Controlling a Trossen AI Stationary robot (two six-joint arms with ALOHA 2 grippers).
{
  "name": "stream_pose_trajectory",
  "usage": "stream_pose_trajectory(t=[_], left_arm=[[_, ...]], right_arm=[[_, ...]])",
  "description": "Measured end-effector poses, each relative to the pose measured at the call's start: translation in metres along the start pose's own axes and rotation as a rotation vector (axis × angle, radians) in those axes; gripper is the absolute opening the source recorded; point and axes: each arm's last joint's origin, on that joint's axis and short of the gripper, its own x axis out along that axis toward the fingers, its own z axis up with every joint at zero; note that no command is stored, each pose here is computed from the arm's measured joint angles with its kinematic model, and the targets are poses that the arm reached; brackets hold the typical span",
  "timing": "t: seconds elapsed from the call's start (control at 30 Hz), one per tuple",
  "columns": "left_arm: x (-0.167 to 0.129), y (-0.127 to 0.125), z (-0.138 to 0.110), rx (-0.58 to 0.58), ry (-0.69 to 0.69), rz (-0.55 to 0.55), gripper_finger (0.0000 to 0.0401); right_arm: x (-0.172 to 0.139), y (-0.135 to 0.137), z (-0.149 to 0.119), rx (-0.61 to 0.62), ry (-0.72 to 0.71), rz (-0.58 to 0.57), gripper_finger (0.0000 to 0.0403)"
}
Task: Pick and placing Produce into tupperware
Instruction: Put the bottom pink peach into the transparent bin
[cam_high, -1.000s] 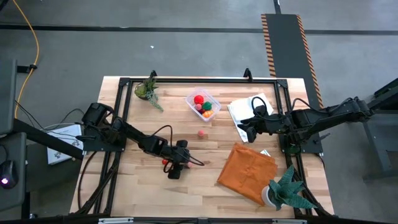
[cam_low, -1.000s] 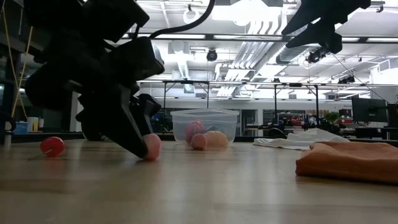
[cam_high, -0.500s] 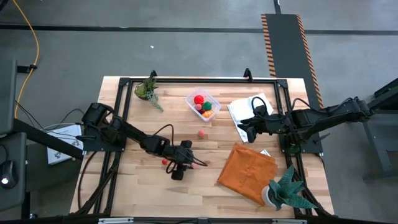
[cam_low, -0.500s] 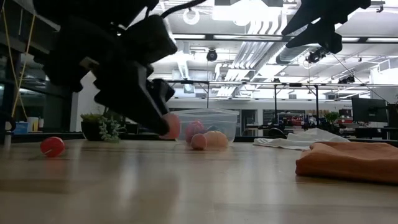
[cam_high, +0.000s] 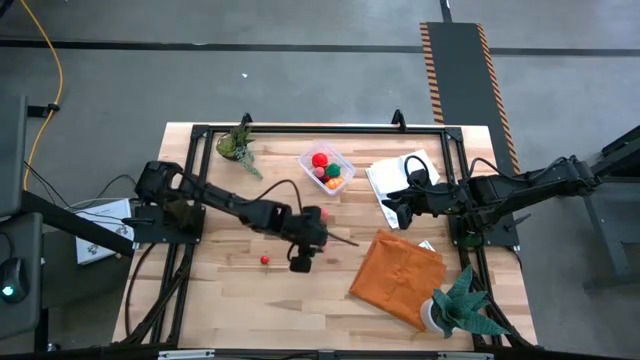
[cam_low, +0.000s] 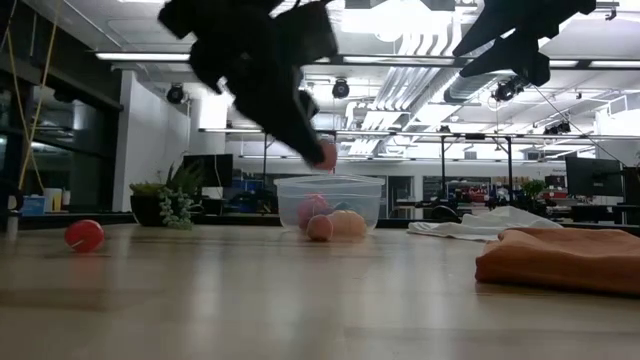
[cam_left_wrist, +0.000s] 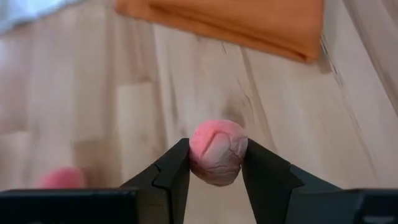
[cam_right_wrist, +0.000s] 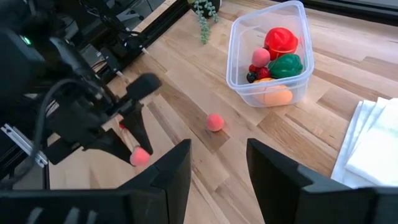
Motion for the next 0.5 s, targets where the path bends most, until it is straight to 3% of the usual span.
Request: stream_pose_trajectory(t=[0.27,0.5], left_arm=[[-0.027,0.033,0.04,0.046,0.007,0.053,0.0122],[-0.053,0.064,0.057,0.032,0.069,0.094,0.0122]], right_arm=[[0.0,0.0,0.0,-0.013,0.0,0.001,0.0144],[0.0,0.0,0.0,-0.031,-0.001,0.001,0.0144]])
